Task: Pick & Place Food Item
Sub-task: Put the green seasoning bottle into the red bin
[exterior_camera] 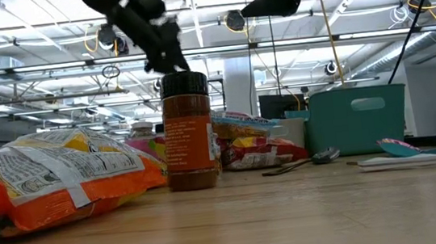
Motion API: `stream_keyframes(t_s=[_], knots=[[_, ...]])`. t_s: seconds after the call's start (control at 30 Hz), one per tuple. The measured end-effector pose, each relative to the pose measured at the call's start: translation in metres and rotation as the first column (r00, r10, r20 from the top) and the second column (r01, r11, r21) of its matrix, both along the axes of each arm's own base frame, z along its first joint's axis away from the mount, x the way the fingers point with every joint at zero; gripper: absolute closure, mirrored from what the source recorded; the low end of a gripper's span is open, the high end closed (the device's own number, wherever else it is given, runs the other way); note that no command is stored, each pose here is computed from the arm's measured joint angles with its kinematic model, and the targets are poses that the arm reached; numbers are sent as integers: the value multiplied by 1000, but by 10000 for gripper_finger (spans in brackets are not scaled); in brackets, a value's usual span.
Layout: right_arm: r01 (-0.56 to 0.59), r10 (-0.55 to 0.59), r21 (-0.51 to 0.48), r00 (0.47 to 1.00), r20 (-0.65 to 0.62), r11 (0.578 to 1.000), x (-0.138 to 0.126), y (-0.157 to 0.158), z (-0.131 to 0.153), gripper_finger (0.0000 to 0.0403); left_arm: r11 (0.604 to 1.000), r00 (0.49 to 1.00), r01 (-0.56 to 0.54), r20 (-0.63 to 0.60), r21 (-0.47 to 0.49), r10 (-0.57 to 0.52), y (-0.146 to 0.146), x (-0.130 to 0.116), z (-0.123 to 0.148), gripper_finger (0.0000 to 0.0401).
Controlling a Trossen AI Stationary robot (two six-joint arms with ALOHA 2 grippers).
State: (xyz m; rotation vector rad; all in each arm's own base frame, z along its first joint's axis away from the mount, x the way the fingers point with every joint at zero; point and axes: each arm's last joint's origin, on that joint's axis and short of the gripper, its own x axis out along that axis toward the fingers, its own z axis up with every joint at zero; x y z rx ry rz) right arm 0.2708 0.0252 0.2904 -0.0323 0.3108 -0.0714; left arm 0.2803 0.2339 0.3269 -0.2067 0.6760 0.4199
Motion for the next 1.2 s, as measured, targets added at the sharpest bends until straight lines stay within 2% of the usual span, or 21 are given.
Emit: stream_keyframes(t_s=[0.1,0.23,0.43,0.6,0.73,0.83,0.93,1.03,1.2], knots=[[-1,1,0,1000,-8,1000,0,0,-1,4,997,993,70,92,44,-74,-23,-15,19,146],[3,-3,11,1000,-11,1000,0,0,-1,5,991,979,92,171,98,-108,-57,-38,20,146],[4,-4,13,1000,-11,1000,0,0,-1,5,989,951,120,274,87,-140,-107,-71,-10,146],[4,-4,14,1000,-7,1000,0,0,-1,4,983,898,173,400,63,-184,-143,-86,-33,146],[6,-6,20,1000,-5,1000,0,0,-1,7,979,858,201,487,-28,-162,-160,-89,-52,146],[7,-7,25,1000,1,1000,0,0,0,5,971,846,234,500,-41,-182,-167,-87,-66,146],[9,-9,32,1000,1,999,0,0,0,3,964,854,261,478,-51,-206,-172,-83,-80,146],[10,-11,36,1000,2,999,0,0,0,4,952,863,289,458,-102,-213,-179,-75,-89,146],[10,-10,36,1000,10,999,-2,0,2,6,921,854,375,427,-107,-298,-195,-57,-88,146]])
